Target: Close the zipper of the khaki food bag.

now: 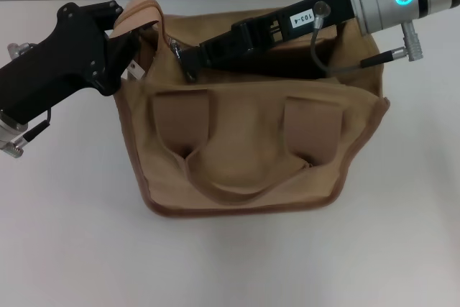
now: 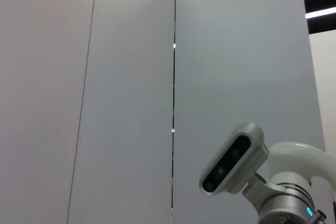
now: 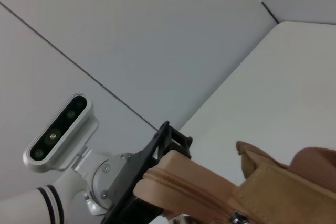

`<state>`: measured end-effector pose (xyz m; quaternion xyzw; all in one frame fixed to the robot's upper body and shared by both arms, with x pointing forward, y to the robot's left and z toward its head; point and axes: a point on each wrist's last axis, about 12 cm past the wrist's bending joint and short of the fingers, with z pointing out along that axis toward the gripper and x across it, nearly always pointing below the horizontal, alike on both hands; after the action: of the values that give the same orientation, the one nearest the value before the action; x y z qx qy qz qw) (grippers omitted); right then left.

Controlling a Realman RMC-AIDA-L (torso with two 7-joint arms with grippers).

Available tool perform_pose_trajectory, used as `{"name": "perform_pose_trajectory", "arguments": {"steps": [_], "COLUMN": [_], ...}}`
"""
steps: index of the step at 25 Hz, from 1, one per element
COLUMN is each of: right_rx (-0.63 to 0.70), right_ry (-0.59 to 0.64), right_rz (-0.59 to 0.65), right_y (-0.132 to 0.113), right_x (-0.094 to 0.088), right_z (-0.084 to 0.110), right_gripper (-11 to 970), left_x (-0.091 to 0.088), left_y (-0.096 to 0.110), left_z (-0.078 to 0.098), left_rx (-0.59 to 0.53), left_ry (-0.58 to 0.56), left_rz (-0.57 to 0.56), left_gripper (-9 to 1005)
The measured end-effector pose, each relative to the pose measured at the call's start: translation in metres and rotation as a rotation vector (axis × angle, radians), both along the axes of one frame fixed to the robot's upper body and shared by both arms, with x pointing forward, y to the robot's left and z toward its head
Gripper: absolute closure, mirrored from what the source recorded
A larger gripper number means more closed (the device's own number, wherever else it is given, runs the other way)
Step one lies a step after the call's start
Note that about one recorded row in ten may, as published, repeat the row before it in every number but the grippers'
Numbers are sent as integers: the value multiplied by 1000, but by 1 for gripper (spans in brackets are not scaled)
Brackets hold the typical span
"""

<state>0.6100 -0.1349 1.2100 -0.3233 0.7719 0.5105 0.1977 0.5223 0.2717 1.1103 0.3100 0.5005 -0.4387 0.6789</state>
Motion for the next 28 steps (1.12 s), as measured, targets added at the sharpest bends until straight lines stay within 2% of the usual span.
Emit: {"name": "perform_pose_trajectory", "arguments": {"steps": [14,28], "right_rx": [7,74], "right_ry": [31,64], "right_rz": [-15,6], "right_y": [3,3], "right_x": [1,-5], "right_z": [-6,-6], "right_gripper": [725,726], "left_x": [-1,-1], "left_y": [-1,-1], "left_z": [0,0], "left_rx": [-5,-7], "left_ry": [0,-3], "left_rz": [-5,-8], "left_gripper": [924,915]}}
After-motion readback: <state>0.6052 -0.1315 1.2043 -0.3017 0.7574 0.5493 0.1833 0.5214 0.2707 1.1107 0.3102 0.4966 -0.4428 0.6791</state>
